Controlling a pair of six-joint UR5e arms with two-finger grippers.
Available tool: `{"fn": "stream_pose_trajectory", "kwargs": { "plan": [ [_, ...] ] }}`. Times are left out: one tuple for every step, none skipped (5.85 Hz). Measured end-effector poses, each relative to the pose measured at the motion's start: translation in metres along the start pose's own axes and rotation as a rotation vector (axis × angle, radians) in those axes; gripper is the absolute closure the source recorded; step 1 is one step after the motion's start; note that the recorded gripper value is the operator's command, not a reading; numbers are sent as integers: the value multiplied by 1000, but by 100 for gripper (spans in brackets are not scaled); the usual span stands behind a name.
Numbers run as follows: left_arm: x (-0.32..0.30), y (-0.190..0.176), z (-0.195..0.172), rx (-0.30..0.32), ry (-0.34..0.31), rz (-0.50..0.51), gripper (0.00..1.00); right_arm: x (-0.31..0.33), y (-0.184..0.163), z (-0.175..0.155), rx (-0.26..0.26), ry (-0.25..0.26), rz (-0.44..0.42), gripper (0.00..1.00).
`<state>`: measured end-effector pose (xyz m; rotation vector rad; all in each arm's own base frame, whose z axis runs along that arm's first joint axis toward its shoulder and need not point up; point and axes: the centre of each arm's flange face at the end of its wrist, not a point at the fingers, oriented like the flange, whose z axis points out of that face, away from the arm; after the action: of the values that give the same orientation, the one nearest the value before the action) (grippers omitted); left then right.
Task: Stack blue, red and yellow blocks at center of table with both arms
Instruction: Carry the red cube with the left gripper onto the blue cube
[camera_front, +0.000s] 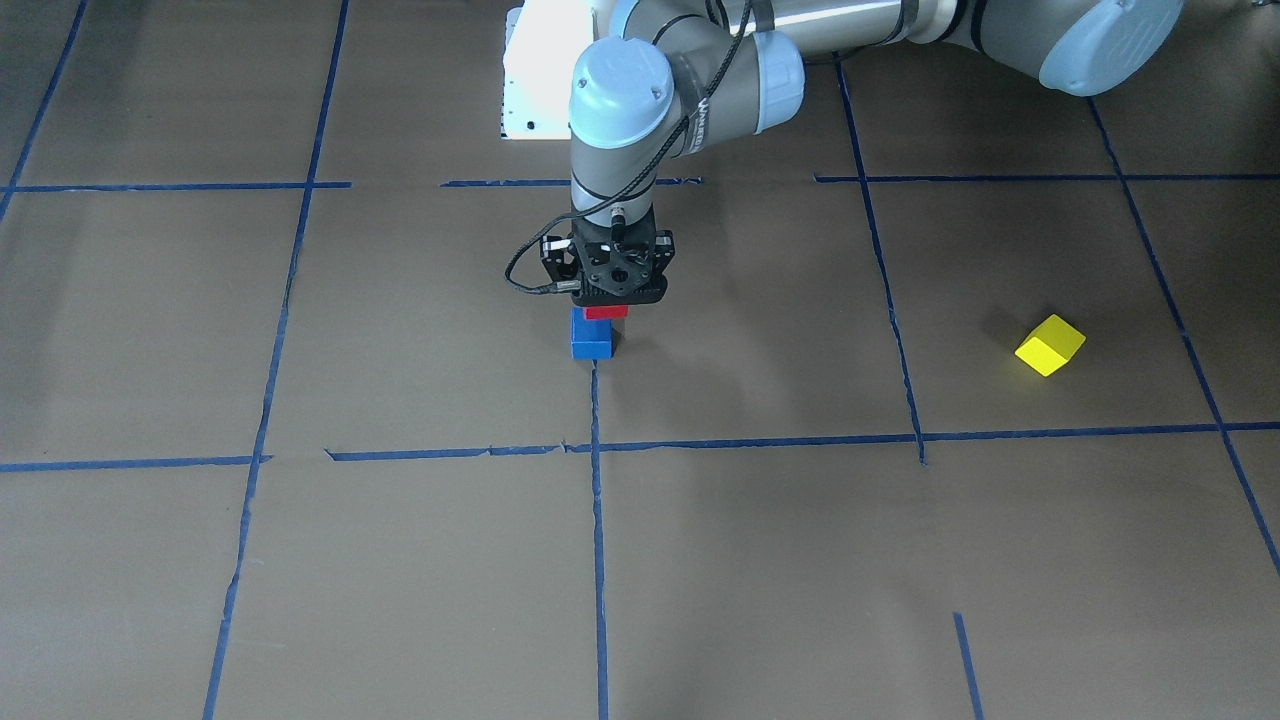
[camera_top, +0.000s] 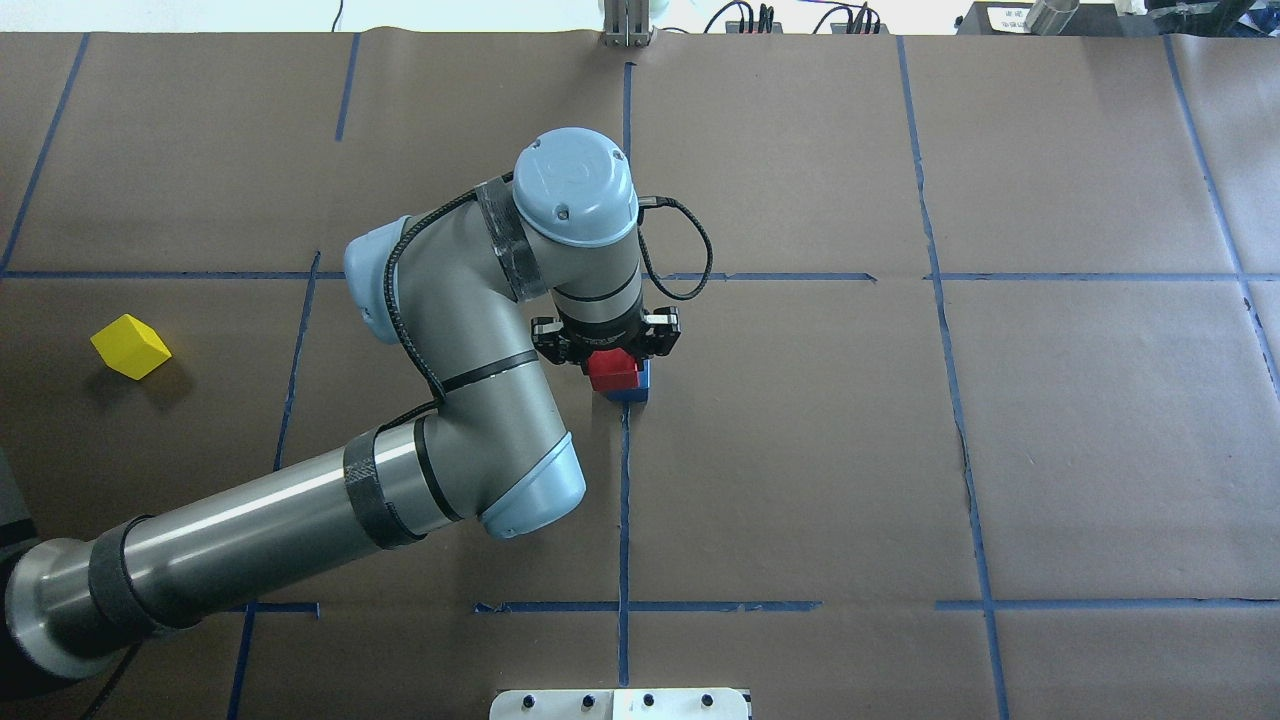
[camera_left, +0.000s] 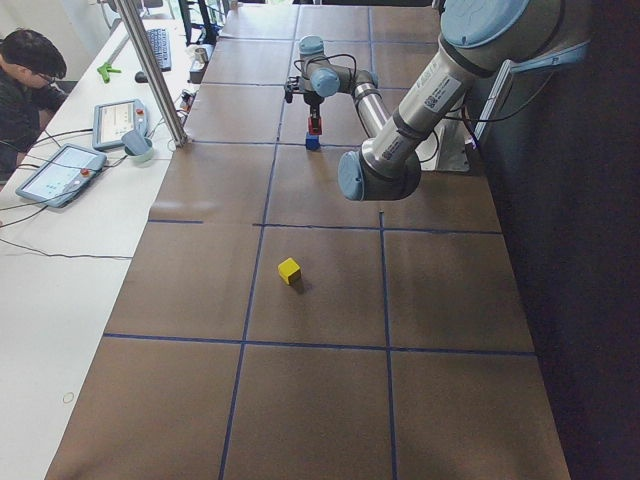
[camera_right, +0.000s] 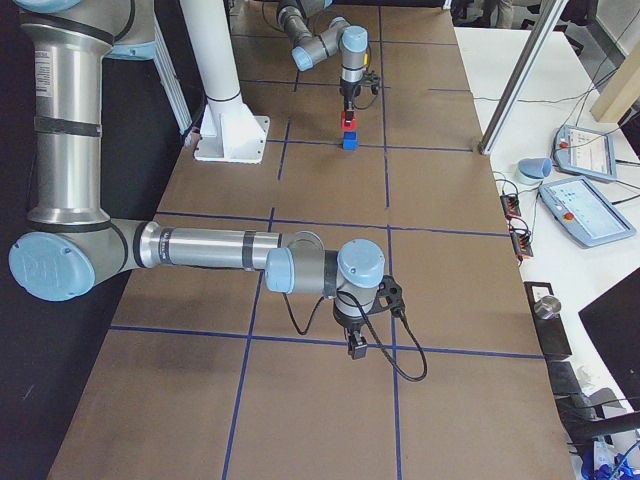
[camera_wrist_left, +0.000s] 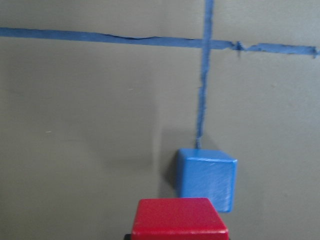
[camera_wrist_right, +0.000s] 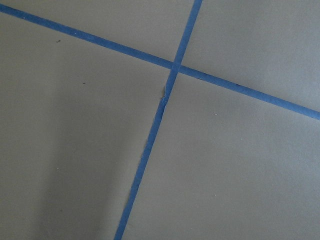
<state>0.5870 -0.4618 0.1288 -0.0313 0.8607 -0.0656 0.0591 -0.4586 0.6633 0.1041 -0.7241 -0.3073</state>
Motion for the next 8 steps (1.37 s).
{"fn": "stream_pose_trajectory", "kwargs": {
  "plan": [
    [4,-1,6,2,0,-2,92,0,0,0,0,0,0,0],
    [5,-1,11,5,-7,-3,92,0,0,0,0,0,0,0],
    [6,-1,14,8,-13,-3,92,0,0,0,0,0,-1,0],
    [8,-1,15,9,-14,-1,92,0,0,0,-1,0,-1,0],
    [10,-2,15,14,-16,-1,93,0,0,1,-2,-1,0,0],
    [11,-4,16,21,-22,-2,92,1,1,1,-3,-1,1,0],
    [11,-6,18,24,-27,-2,91,1,1,2,-3,-1,1,0],
    [11,-6,21,24,-31,-2,74,1,1,2,-4,-1,1,0]
  ]
}}
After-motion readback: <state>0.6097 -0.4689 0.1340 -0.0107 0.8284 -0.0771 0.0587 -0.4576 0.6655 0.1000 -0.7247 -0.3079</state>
